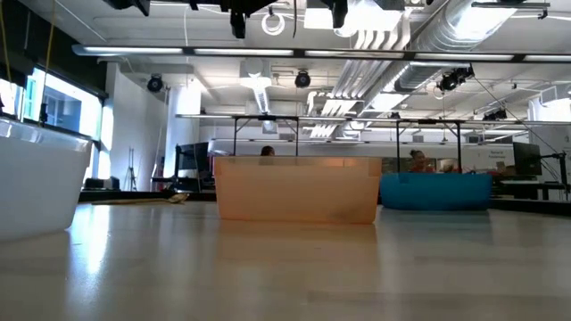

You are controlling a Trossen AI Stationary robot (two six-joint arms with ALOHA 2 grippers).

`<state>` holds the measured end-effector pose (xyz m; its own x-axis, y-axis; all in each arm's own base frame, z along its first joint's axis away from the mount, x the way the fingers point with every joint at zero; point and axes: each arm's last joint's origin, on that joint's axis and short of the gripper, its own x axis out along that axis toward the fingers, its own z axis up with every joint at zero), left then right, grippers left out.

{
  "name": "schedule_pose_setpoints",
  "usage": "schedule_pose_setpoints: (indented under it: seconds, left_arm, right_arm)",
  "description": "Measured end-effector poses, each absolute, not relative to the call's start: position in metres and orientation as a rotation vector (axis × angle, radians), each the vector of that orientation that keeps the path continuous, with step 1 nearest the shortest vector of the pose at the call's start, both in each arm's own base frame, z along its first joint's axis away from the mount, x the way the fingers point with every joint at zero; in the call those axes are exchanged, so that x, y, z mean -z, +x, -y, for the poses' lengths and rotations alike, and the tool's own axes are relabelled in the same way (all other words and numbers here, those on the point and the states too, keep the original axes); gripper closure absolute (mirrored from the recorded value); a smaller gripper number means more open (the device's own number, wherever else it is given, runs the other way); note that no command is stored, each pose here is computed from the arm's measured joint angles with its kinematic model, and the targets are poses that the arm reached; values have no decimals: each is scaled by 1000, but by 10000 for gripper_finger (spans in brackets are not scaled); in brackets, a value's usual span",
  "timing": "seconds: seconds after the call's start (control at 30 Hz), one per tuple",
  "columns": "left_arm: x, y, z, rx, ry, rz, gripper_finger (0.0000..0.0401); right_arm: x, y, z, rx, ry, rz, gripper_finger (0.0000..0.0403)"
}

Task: Sort silverware by color (type)
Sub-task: Put the top left black spoon into the orange bin

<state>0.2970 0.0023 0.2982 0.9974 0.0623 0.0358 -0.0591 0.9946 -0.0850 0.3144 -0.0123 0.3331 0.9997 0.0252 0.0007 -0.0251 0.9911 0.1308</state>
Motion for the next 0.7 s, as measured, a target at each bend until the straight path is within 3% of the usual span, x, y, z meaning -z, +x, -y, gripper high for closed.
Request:
schedule_pose_setpoints:
  seconds: [0.1,0.3,0.5,0.7]
  left_arm:
    - [-298,297,-3,-62,-77,38,401]
    - [-298,297,-4,-68,-77,35,401]
    - [-298,297,-4,-70,-77,33,390]
    - [-299,297,-4,-75,-77,41,332]
  right_arm:
    - [-333,314,12,-26,134,1,315]
    - [-331,314,12,-20,179,-23,394]
    - [-331,314,12,-22,179,-27,397]
    - [-330,314,13,-21,177,-37,399]
